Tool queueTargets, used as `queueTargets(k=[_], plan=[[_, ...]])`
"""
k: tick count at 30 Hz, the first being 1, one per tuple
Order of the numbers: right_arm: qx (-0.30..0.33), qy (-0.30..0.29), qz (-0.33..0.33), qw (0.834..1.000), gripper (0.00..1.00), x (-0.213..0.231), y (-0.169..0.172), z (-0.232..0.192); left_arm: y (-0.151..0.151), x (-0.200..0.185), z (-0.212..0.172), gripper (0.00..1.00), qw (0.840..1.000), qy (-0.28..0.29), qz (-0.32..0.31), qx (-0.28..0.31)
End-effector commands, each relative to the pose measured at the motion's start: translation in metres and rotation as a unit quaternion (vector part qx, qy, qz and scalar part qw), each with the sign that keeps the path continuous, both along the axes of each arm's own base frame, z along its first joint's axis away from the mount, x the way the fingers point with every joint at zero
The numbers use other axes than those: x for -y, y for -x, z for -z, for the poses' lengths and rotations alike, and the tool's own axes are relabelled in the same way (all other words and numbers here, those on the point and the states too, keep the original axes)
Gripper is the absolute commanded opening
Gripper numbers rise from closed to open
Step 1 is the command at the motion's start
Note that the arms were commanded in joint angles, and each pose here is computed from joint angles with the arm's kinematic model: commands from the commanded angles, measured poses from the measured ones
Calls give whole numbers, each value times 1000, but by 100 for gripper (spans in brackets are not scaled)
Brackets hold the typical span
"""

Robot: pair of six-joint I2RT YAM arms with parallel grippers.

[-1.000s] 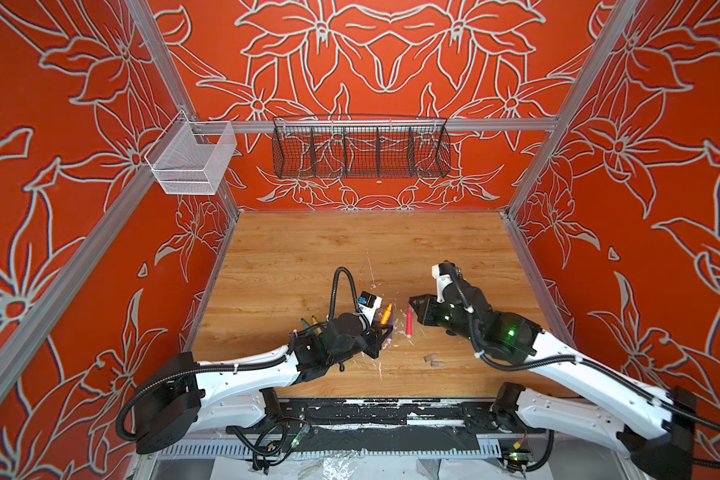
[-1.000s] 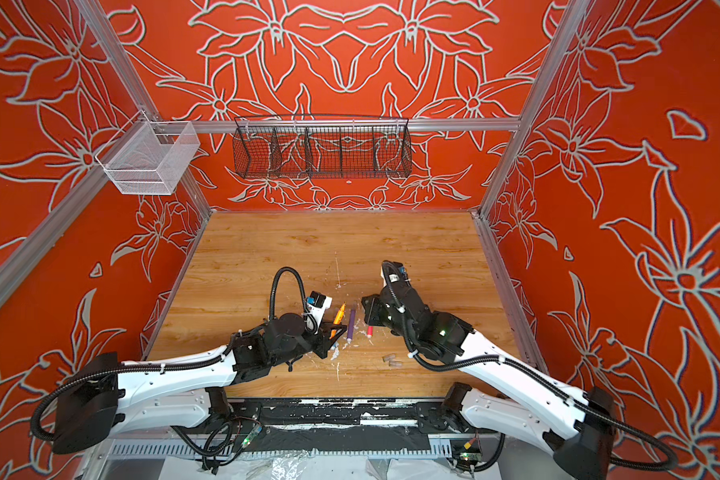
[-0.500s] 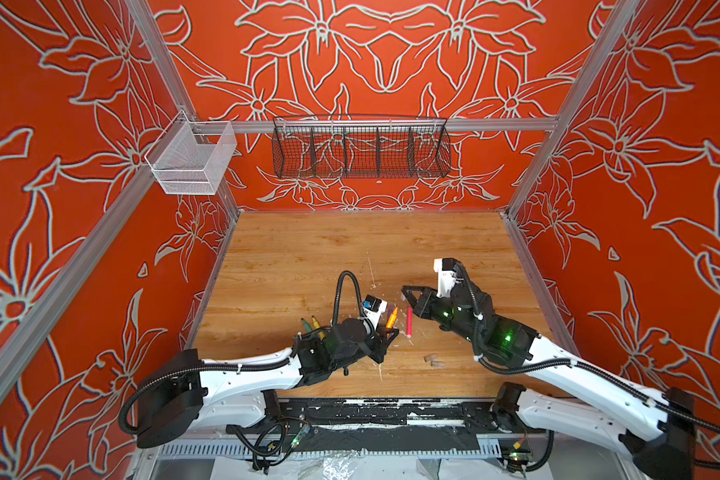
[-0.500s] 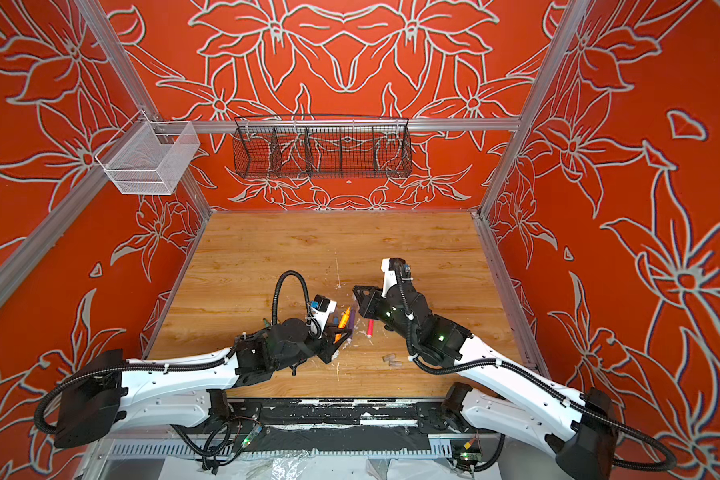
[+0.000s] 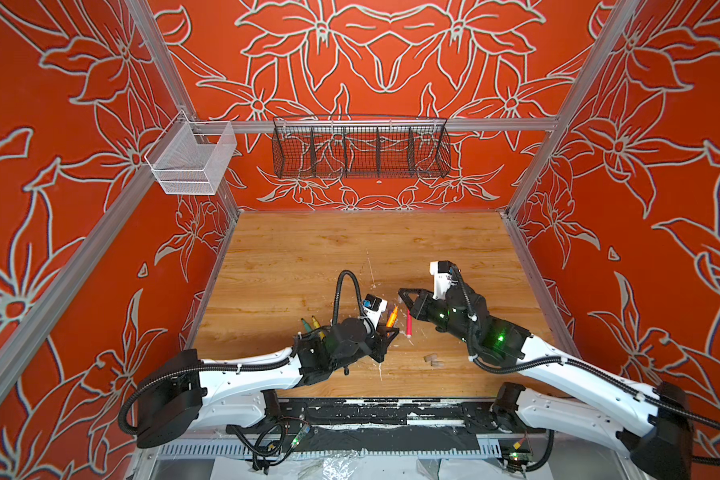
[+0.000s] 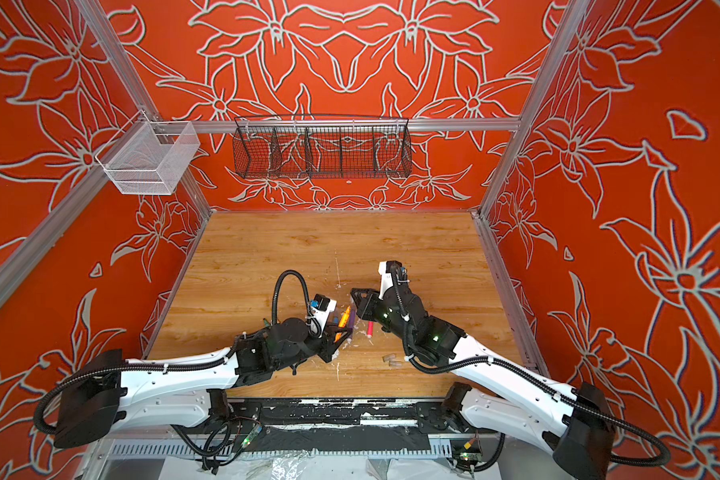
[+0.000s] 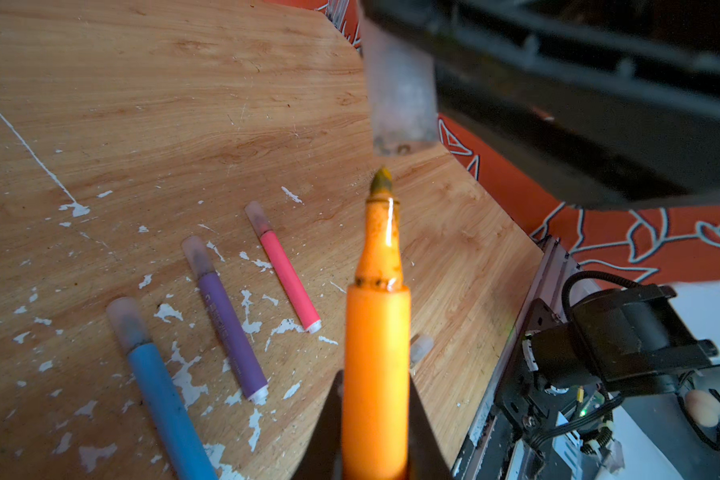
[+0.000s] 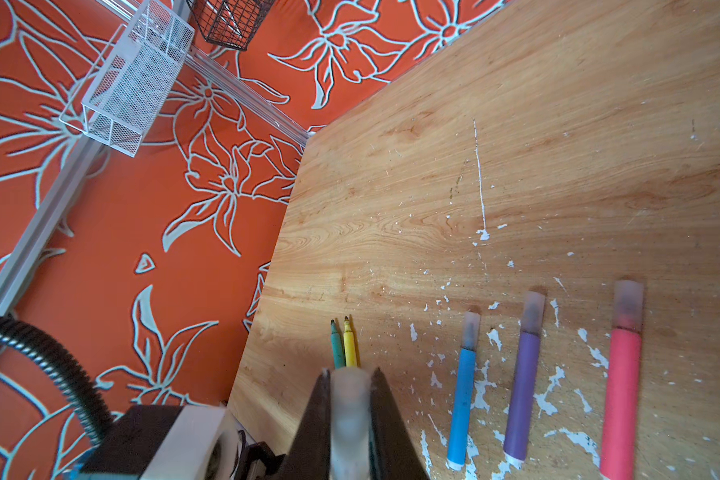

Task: Insert the pens into the pen caps
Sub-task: 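Lift the cap with the right gripper and carry it above the orange marker tip, then push the cap down onto the orange marker tip with the right gripper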

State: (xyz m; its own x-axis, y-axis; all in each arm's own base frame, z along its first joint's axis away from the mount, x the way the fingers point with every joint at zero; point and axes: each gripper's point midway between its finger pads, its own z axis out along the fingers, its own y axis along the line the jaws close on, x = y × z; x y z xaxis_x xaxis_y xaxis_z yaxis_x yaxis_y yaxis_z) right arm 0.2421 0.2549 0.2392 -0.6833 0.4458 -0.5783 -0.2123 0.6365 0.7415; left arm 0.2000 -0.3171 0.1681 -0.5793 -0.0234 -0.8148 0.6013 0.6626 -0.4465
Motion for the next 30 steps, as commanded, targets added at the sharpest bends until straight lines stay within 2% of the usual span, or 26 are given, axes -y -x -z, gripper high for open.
queueTargets(k=[1, 11, 17, 23, 25, 28, 30], plan=[[-8, -12, -6, 1000, 0, -5, 2, 5, -3, 4, -25, 0, 999, 22, -5, 23], [-18, -20, -30, 999, 0, -18, 19, 18, -13, 0, -29, 0, 999, 23, -33, 29], [-10, -44, -53, 998, 0, -25, 34, 24, -26, -6, -46, 0, 992, 122, 1, -16], [28, -56, -86, 994, 0, -29, 42, 20, -20, -8, -70, 0, 987, 157, 29, 0], [41, -55, -90, 994, 7, -28, 43, 15, -21, -10, -72, 0, 988, 152, 26, 3], [56, -42, -77, 995, 28, -18, 42, 3, -19, -12, -70, 0, 989, 146, 26, 5], [71, -42, -68, 994, 38, -10, 40, -10, -16, -12, -67, 0, 989, 143, 32, 4]])
